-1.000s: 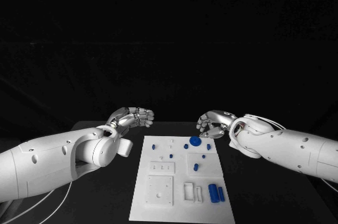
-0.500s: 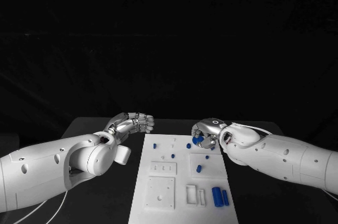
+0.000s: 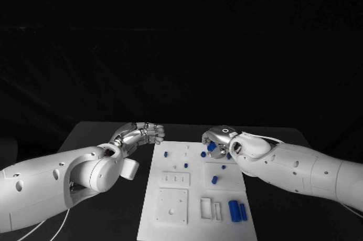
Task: Assemble the parts on the task board
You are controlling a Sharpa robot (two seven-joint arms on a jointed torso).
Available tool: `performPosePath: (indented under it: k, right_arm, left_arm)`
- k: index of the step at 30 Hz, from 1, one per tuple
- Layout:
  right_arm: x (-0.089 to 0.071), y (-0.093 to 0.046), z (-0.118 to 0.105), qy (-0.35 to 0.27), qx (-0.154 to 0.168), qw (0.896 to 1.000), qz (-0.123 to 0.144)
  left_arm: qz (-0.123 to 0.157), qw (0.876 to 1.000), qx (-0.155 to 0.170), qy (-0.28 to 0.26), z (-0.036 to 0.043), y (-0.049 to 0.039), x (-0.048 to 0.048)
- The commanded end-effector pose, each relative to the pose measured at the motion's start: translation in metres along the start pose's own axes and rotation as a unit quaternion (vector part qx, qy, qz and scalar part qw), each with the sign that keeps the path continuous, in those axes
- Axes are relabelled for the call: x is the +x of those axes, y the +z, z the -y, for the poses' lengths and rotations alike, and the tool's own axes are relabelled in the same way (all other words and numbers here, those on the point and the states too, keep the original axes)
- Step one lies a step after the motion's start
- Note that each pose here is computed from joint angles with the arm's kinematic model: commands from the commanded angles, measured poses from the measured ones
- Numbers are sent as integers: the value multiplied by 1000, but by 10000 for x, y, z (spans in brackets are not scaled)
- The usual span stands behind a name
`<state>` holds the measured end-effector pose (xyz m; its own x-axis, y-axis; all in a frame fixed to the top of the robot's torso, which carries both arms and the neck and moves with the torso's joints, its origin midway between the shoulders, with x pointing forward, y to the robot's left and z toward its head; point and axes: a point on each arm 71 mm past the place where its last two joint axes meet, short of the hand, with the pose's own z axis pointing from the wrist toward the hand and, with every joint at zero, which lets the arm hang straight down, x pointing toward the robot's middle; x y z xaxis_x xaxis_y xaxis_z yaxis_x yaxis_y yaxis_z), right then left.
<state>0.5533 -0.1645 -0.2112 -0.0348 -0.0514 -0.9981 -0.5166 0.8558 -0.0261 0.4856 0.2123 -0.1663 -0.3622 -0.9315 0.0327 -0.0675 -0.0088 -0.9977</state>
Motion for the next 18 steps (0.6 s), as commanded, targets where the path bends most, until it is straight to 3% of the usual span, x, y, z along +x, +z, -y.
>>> performPosePath:
  k: [1,9,18]
  right_arm:
    - [10,21,-10,-18,2,1000,3]
    - [45,46,5,-22,6,1000,-1]
    - [95,57,0,-23,9,1000,-6]
  left_arm:
    - [-15,1000,8,0,45,-1,39]
    - [-20,1000,13,2,95,-5,67]
    - [-20,1000,12,3,94,12,62]
